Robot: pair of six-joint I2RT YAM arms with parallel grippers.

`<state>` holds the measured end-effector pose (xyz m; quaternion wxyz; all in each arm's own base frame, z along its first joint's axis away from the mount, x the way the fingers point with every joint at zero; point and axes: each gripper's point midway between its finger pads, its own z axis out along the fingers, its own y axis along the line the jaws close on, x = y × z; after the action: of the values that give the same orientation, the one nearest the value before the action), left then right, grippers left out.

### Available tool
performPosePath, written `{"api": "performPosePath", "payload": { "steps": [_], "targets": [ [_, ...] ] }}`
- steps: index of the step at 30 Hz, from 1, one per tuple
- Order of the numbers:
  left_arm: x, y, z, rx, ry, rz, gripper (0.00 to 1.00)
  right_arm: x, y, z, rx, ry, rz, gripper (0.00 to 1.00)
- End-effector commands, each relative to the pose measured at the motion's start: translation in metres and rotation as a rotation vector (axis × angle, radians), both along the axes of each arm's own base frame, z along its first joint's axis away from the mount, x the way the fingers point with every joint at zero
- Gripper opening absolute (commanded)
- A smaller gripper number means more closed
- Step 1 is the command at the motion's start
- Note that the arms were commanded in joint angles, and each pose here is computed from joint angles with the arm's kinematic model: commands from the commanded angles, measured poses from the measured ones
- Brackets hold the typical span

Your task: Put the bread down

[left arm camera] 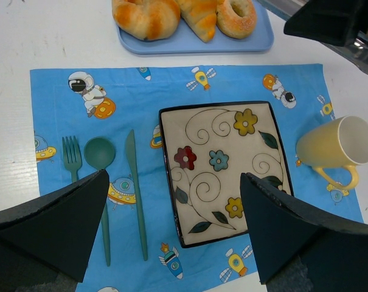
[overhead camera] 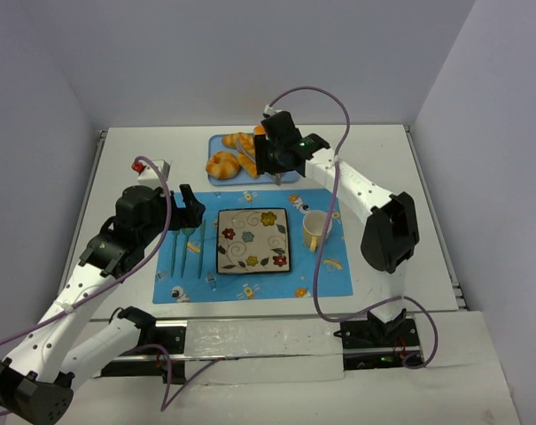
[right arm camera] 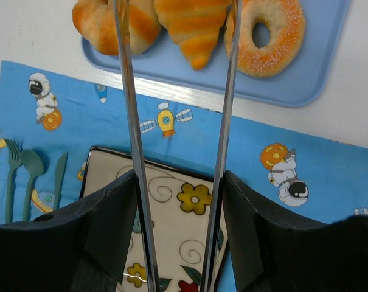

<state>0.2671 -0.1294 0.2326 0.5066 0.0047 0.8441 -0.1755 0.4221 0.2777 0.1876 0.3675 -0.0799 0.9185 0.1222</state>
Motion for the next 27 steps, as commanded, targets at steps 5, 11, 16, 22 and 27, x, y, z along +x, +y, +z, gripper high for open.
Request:
{"api": "performPosePath", "payload": {
  "steps": [5,11,16,22,27],
  "targets": [
    [0.004,0.000,0.004,-0.007,-0.021,0.005,0.99,0.023,0.017,0.012,0.001,-0.030,0.003,0.63],
    [0.004,0.000,0.003,-0.005,-0.018,0.005,0.99,0.032,0.022,0.002,-0.018,-0.015,0.000,0.64],
    [0.004,0.000,0.003,-0.004,-0.015,0.005,0.99,0.036,0.023,-0.008,-0.033,-0.006,-0.012,0.64],
    [0.004,-0.001,0.002,-0.004,-0.012,0.002,0.99,0.038,0.023,-0.020,-0.050,0.012,-0.012,0.64],
    [0.005,0.000,0.001,-0.001,-0.011,0.003,0.99,0.039,0.026,-0.030,-0.051,0.029,-0.004,0.64]
  ]
}}
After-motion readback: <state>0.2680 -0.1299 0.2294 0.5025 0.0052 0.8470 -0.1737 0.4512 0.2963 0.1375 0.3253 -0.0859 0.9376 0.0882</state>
